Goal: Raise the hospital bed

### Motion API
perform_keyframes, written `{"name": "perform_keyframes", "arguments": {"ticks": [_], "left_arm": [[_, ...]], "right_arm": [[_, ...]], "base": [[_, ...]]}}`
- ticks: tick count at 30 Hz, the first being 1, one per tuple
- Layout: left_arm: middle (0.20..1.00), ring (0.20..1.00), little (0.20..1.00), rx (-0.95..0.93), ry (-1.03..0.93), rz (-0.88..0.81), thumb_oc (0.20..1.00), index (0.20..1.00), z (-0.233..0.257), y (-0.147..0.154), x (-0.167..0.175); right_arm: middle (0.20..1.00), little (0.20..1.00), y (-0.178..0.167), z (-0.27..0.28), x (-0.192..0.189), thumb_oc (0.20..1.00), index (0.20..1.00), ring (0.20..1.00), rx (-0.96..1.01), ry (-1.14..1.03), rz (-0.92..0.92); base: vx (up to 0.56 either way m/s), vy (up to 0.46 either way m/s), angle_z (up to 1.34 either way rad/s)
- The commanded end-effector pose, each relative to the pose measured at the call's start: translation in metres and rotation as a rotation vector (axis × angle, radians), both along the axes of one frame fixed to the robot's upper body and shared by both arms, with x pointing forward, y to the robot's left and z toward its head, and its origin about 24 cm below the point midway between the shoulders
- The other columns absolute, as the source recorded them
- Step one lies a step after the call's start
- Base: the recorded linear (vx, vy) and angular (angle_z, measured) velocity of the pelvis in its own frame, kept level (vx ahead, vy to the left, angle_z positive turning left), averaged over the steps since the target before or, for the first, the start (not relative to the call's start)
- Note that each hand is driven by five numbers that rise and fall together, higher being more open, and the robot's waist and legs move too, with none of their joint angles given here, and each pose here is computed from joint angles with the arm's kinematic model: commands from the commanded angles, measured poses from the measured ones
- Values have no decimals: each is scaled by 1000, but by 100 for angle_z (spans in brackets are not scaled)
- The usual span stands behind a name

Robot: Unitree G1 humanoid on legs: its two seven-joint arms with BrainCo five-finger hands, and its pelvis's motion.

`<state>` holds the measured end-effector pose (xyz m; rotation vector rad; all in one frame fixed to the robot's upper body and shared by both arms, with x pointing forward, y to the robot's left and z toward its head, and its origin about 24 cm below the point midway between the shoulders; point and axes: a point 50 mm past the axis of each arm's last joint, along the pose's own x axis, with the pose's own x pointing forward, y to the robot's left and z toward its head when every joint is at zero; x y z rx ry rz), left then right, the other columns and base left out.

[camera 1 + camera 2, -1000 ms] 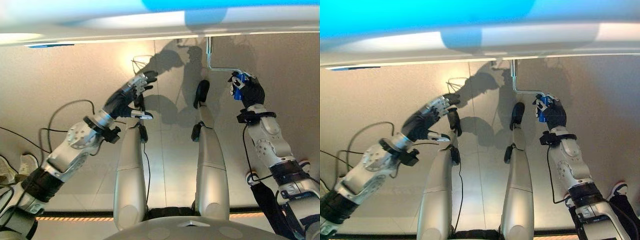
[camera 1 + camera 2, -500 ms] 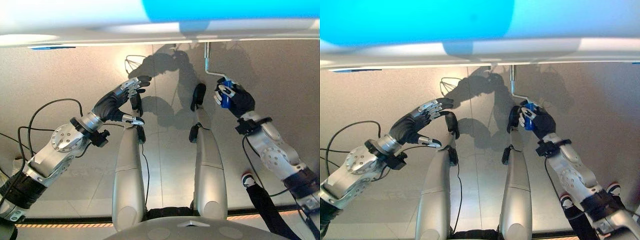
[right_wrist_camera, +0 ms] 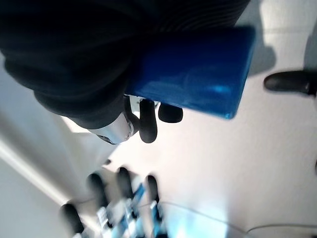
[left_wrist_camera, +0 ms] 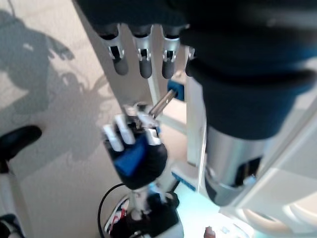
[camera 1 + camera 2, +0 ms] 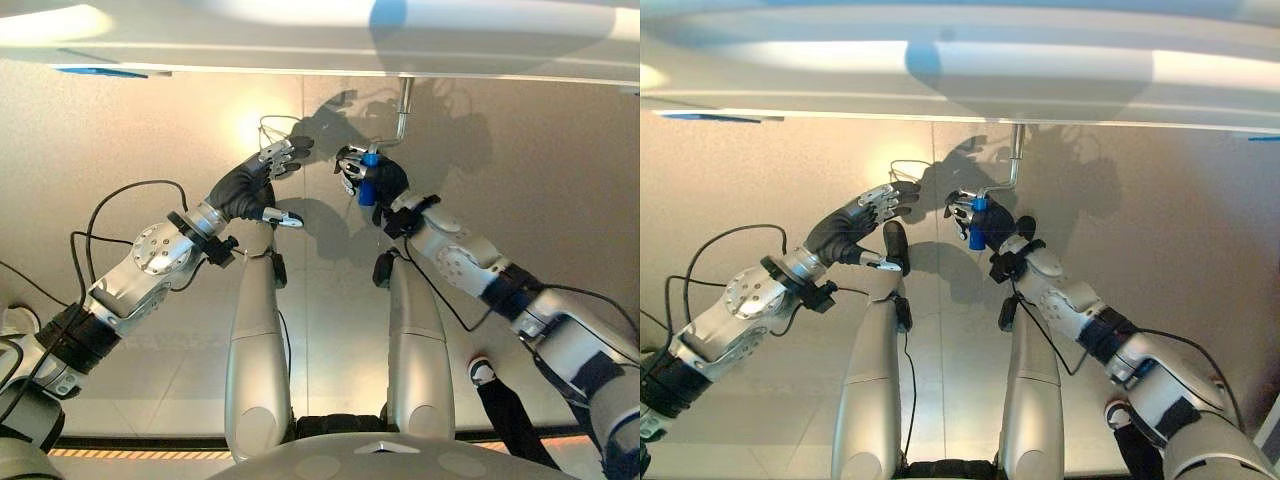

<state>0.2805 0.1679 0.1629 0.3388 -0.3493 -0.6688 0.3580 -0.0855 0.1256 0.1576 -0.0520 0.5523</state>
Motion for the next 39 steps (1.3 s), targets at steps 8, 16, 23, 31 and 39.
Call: {"name": "perform_keyframes", "arguments": {"ticks": [8, 16, 23, 31, 39], "left_arm": [[1000, 1000, 1000, -61, -17, -242, 1000, 1000, 2, -48, -20], [1000, 1000, 1000, -79, 15, -279, 1000, 1000, -1, -57, -18], [1000, 1000, 1000, -95, 24, -272, 1000, 1000, -4, -56, -18], [1000, 1000, 1000, -94, 53, -238, 1000, 1000, -15, -51, -17], [1000, 1000, 1000, -48, 165, -116, 1000, 1000, -54, -33, -5]], "right_arm": [[200, 200, -39, -4, 48, 200, 200, 200, -322, 36, -403], [200, 200, -130, -43, 35, 200, 200, 200, -490, 237, -704], [200, 200, -160, -65, 17, 200, 200, 200, -507, 324, -800], [1000, 1000, -183, -98, -10, 1000, 1000, 1000, -540, 409, -834], [1000, 1000, -193, -164, -68, 1000, 1000, 1000, -549, 605, -812]], "base": [[-14, 37, 6], [-10, 14, 2], [0, 0, 0], [-9, -6, 2], [17, -11, -4]]}}
